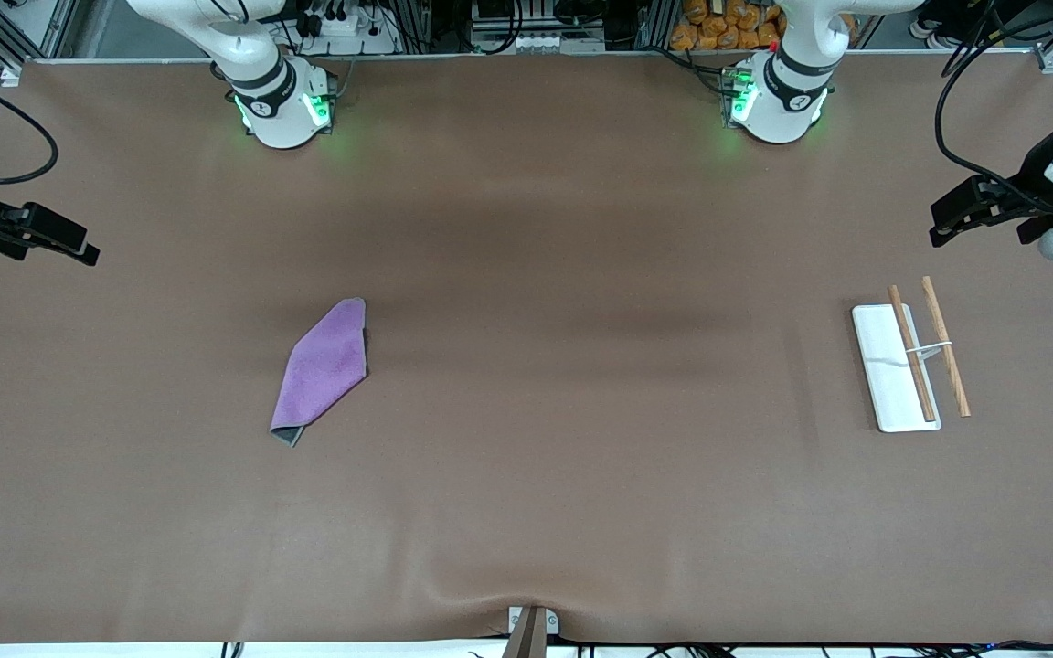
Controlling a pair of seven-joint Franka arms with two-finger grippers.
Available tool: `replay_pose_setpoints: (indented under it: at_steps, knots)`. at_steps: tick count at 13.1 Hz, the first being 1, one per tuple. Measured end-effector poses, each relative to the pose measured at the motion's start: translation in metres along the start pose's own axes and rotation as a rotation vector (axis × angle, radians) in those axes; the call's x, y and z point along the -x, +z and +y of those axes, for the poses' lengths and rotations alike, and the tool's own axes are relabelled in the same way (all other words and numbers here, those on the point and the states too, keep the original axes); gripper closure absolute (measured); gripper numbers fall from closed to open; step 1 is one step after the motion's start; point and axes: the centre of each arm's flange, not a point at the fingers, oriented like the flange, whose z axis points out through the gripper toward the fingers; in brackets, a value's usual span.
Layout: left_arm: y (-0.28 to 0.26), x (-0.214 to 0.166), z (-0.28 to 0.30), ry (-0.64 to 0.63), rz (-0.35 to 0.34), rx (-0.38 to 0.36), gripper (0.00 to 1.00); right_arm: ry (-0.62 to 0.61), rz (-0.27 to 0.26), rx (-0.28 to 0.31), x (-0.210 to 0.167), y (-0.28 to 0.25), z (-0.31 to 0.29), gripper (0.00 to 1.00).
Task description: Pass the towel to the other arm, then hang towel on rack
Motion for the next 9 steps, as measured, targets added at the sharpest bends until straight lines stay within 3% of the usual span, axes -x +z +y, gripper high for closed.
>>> replay_pose_setpoints:
  at_steps: [9]
  knots:
    - [-0.002, -0.001, -0.012, -0.019, 0.004, 0.0, 0.0, -0.001, -0.017, 0.005, -0.001, 0.006, -0.001, 0.0]
